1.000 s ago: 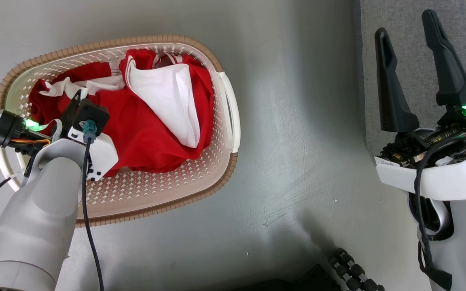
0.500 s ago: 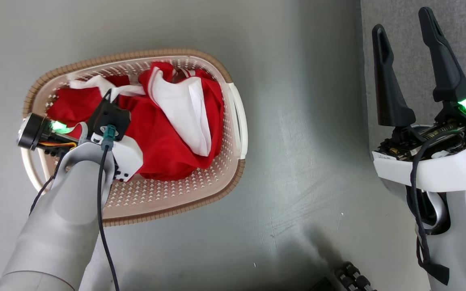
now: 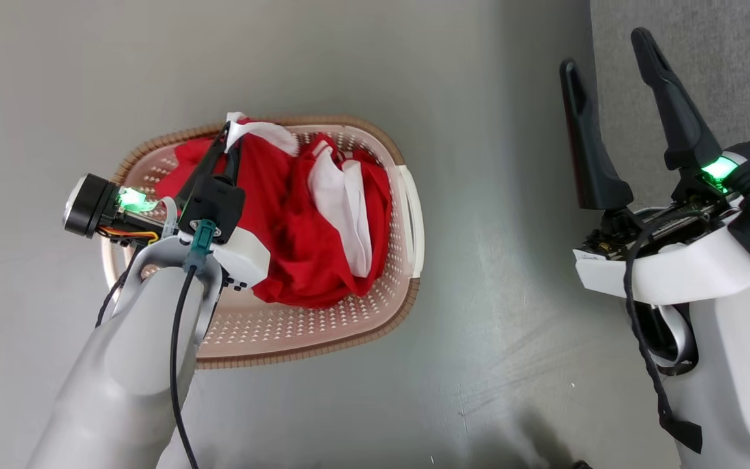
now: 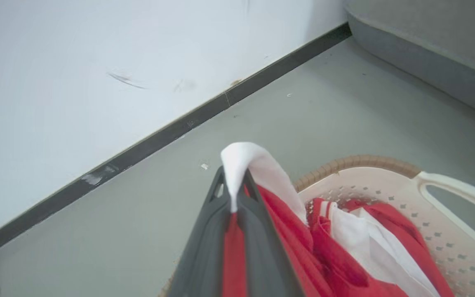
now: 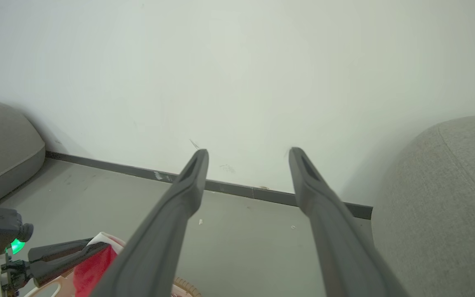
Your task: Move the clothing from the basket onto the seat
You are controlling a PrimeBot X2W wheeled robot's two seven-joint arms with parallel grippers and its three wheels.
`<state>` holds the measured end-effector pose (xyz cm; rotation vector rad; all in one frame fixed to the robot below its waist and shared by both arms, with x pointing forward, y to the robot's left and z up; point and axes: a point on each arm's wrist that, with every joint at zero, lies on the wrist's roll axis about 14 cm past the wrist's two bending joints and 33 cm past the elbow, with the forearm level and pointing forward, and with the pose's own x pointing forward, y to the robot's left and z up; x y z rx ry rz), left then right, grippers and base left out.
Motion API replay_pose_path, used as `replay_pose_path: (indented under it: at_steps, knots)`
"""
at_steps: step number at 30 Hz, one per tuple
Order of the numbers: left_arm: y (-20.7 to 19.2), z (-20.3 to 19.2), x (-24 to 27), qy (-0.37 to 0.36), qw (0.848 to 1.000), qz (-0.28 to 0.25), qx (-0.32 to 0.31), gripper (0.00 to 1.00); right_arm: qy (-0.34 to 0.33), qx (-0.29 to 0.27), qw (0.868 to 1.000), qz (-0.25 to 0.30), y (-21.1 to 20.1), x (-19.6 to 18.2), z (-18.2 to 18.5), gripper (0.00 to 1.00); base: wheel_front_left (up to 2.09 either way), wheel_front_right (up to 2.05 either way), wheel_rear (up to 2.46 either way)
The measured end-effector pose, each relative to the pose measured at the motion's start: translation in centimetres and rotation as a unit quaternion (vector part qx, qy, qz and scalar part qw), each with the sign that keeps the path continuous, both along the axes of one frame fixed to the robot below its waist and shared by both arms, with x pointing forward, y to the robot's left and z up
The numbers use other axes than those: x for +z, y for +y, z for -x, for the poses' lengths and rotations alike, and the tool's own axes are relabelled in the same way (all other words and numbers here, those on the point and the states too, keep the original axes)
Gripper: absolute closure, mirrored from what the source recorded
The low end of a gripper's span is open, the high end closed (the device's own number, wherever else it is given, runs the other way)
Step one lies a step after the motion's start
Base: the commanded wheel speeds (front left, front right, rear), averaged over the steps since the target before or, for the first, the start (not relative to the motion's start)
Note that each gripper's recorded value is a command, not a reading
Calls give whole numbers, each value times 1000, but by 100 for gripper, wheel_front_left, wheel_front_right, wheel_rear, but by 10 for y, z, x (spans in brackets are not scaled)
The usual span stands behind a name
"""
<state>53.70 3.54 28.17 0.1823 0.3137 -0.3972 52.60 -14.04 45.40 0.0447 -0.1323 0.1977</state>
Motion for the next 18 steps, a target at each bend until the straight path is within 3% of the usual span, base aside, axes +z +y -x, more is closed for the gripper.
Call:
replay_pose_path:
  at_steps: [18]
  knots:
    - [44, 3, 150, -165, 984, 47, 51, 100, -37, 59, 998, -11, 44, 48, 12, 0, 0, 0, 0]
